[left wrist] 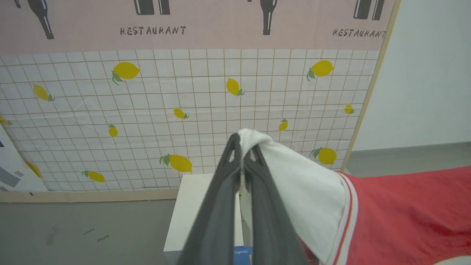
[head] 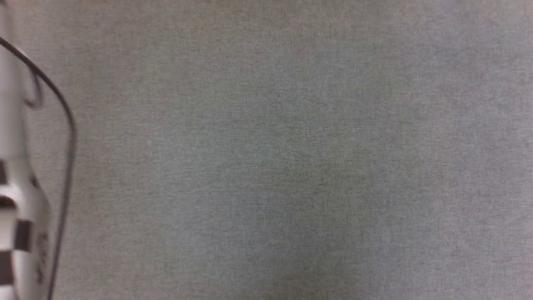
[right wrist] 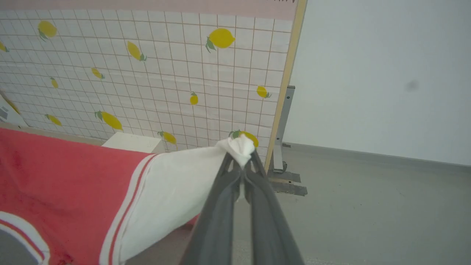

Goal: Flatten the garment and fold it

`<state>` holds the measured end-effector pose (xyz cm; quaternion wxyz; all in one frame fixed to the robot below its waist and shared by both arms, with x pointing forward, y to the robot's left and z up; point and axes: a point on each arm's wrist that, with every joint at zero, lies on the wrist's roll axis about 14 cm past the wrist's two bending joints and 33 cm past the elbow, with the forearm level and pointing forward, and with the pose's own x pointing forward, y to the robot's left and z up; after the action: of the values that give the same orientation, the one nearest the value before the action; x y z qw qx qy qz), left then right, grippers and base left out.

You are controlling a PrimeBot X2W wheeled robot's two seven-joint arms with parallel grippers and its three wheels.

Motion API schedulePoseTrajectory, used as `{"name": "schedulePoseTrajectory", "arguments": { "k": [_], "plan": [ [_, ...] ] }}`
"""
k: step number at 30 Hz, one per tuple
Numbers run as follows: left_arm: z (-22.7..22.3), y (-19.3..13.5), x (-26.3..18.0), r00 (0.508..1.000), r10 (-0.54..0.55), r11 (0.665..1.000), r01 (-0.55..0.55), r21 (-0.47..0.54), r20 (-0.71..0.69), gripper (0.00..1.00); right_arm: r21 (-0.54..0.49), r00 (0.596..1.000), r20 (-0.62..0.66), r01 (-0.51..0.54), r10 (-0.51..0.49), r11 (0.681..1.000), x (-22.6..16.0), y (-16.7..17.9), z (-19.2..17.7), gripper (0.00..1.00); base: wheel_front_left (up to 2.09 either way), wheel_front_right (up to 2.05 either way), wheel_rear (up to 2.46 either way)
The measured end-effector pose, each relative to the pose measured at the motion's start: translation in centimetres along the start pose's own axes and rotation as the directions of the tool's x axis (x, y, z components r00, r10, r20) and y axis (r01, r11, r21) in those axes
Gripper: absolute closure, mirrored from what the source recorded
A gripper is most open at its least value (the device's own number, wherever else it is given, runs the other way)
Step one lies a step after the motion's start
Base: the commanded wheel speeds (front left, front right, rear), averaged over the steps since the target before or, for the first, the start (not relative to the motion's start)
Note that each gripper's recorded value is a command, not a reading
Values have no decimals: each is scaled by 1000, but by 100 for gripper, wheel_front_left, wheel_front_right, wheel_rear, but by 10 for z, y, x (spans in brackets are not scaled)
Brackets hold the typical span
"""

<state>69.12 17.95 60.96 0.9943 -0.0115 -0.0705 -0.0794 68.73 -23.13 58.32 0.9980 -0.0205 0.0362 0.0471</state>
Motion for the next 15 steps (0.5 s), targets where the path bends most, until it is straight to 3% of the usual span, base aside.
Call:
{"name": "schedulePoseTrajectory", "arguments": {
  "k": [8,15],
  "plan": [
    [-80,-4,-71,975,-11,1000,16,23,-220,100,3,972,-232,-47,46,999,-53,13,-84,100,0,0,0],
    [-95,8,-136,943,6,997,21,80,-334,100,-20,923,-382,-59,47,998,-117,-1,-113,100,0,0,0]
  ]
}}
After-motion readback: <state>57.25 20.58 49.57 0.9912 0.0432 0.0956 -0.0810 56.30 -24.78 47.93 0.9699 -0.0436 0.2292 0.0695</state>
